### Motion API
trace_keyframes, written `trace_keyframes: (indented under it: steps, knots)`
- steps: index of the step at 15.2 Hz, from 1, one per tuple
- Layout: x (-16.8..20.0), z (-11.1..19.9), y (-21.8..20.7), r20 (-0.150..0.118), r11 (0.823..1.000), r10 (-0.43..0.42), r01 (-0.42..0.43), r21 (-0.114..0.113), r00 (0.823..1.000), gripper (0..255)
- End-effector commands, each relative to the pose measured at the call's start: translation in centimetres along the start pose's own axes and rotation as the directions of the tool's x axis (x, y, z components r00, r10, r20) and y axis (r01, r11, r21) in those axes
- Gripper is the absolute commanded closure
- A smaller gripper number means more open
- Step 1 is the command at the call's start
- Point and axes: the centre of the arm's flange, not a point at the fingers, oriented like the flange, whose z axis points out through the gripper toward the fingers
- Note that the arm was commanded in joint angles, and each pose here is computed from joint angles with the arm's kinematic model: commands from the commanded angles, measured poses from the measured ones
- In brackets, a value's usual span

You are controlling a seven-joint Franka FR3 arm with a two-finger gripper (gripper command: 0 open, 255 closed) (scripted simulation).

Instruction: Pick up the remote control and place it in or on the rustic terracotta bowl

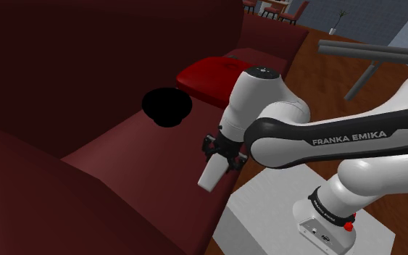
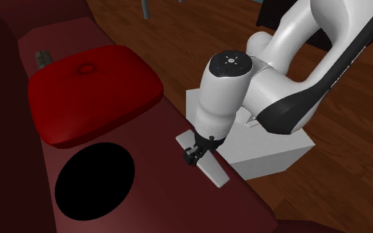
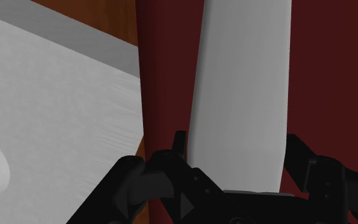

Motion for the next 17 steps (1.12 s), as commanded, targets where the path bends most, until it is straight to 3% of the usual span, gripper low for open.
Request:
trace_keyframes:
  steps: [1,17]
  knots:
    - [0.1,-1.0,-0.1,0.000,1.000,0.000,0.000,0.000,1.000,255]
    - [0.3,-9.4,-0.6,0.000,1.000,0.000,0.000,0.000,1.000,255]
